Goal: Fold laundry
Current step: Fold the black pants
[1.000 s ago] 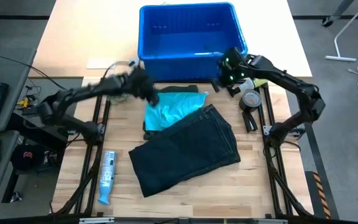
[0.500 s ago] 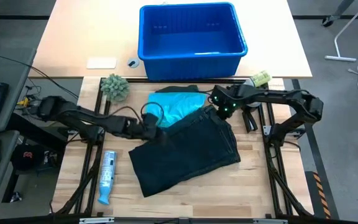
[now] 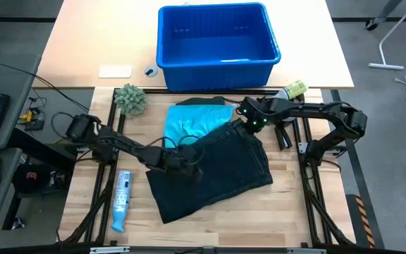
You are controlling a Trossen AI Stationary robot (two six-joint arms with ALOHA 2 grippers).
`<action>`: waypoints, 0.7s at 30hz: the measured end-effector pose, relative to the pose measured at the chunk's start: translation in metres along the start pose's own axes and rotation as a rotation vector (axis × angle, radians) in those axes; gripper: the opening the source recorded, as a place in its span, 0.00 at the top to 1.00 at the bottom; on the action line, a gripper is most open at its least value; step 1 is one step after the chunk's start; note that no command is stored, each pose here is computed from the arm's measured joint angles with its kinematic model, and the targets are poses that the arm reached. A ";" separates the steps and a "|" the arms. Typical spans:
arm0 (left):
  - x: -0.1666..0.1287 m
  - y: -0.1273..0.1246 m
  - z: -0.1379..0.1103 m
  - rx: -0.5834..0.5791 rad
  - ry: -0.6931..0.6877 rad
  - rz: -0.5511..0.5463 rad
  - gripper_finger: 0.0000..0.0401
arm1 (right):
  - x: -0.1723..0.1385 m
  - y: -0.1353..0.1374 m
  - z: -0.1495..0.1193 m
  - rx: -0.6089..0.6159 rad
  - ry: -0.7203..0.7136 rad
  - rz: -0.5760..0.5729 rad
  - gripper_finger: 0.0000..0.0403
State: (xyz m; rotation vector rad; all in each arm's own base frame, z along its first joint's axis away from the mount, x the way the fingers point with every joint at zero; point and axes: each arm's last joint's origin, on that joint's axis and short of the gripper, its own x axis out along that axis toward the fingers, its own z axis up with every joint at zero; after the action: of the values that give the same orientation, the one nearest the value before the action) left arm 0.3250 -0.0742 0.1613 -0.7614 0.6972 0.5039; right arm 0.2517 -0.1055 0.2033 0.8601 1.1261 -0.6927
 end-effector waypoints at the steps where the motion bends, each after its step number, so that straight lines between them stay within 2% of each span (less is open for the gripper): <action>1: 0.004 -0.001 -0.003 0.015 0.006 -0.013 1.00 | 0.000 0.000 0.000 0.011 -0.007 -0.006 1.00; 7: 0.022 -0.006 -0.033 0.039 0.043 -0.026 1.00 | 0.010 -0.002 0.001 0.095 -0.017 -0.087 1.00; 13: 0.026 -0.012 -0.071 -0.010 0.079 -0.018 1.00 | 0.044 -0.001 0.002 0.076 0.066 -0.151 1.00; 17: 0.019 -0.012 -0.086 0.016 0.132 0.008 1.00 | 0.066 0.010 -0.015 0.006 0.199 -0.181 1.00; 21: 0.009 -0.011 -0.090 0.110 0.177 0.035 1.00 | 0.071 0.025 -0.041 -0.055 0.236 -0.230 1.00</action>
State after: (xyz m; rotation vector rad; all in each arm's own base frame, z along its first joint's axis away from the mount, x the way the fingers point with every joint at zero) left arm 0.3032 -0.1479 0.1128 -0.6968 0.8965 0.4292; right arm 0.2738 -0.0613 0.1339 0.7868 1.4663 -0.7586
